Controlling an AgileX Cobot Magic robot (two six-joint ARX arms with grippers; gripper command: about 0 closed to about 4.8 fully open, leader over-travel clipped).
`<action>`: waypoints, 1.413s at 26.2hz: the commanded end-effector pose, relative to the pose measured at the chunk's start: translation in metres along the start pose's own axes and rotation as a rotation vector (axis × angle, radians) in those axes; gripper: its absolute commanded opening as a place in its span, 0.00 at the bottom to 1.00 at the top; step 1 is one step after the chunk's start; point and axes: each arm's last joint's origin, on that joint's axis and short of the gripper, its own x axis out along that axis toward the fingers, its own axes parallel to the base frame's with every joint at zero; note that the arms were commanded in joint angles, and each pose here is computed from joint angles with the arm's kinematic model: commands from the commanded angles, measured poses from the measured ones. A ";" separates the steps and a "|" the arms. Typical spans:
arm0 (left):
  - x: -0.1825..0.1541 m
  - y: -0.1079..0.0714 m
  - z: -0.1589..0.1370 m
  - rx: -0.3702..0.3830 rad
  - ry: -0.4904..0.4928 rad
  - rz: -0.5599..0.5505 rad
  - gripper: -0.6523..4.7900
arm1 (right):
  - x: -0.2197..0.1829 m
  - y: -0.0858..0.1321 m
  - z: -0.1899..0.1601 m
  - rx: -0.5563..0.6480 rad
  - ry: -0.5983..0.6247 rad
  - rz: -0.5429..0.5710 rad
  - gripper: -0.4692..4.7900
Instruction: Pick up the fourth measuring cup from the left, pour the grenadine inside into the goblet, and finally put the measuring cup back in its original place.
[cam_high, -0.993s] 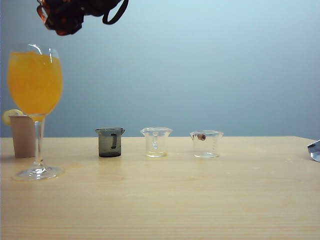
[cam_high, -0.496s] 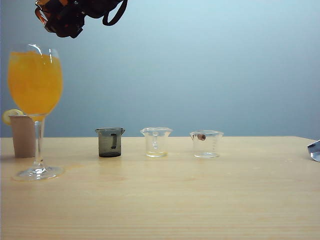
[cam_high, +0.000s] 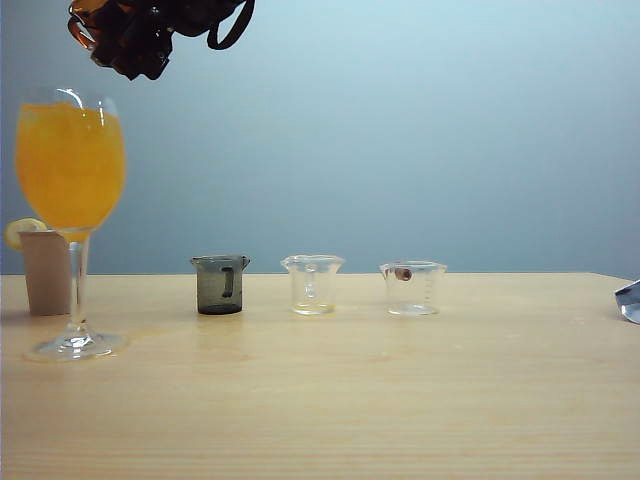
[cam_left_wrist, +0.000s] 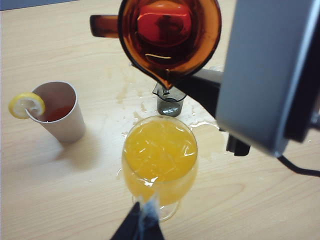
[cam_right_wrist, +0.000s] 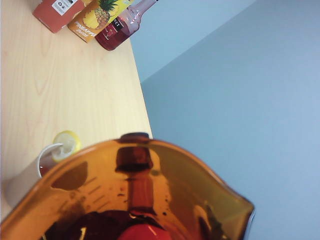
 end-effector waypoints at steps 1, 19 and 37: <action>-0.002 0.000 0.002 0.006 -0.013 -0.004 0.11 | -0.002 -0.007 0.007 -0.057 -0.035 -0.040 0.55; -0.002 0.000 0.001 0.006 -0.013 -0.004 0.11 | -0.002 -0.007 0.008 -0.188 -0.036 -0.045 0.55; -0.002 0.000 0.001 0.006 -0.013 -0.004 0.11 | -0.002 -0.005 0.014 -0.270 -0.054 -0.060 0.55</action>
